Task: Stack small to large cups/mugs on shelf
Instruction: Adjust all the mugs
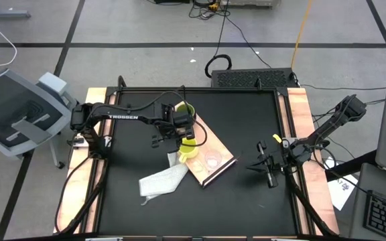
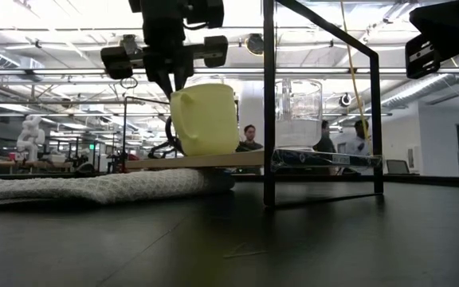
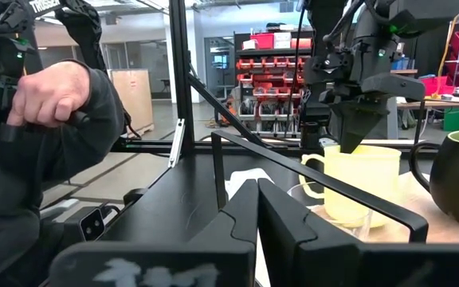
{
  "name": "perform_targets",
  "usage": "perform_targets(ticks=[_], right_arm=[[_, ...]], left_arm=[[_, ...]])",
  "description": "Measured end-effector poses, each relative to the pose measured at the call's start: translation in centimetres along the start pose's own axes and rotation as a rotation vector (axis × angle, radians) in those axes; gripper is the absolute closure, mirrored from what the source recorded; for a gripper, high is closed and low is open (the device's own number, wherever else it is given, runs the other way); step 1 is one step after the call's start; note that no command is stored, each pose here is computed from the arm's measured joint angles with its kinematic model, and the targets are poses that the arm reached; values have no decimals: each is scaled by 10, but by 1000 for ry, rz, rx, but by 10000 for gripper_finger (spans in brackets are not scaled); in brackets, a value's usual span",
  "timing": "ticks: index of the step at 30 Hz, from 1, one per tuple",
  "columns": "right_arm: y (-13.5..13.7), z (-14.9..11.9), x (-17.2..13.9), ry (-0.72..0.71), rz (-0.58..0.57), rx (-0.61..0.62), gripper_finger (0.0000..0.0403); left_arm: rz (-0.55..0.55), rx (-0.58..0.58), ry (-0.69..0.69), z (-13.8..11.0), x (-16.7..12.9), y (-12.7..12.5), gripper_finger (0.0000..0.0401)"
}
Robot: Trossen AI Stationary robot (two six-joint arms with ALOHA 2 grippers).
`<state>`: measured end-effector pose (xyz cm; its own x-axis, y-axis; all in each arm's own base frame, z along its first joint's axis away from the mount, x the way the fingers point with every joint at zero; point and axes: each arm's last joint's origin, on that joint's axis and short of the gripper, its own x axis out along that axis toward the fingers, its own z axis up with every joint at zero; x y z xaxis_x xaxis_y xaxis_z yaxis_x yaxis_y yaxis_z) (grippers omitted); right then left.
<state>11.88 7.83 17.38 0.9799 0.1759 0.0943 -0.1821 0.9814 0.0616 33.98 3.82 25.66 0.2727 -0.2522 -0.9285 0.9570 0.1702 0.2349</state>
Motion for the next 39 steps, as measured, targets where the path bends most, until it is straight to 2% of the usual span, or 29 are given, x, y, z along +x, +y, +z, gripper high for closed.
perform_targets(ticks=[6, 13, 17, 22, 33, 39], right_arm=[[0, 0, 0, 0, 0, -20, 403], [0, 0, 0, 0, 0, -24, 403], [0, 0, 0, 0, 0, -23, 403], [0, 0, 0, 0, 0, -23, 403], [0, 0, 0, 0, 0, -23, 403], [0, 0, 0, 0, 0, -23, 403]], left_arm=[[22, -39, 29, -1, 0, 2, 389], [37, -66, 29, 0, 0, 3, 397], [66, -108, 25, 0, 1, 6, 365], [64, -107, 26, 0, 1, 6, 332], [103, -124, 19, 1, 0, 10, 332], [131, -119, 50, 11, -3, 9, 331]])
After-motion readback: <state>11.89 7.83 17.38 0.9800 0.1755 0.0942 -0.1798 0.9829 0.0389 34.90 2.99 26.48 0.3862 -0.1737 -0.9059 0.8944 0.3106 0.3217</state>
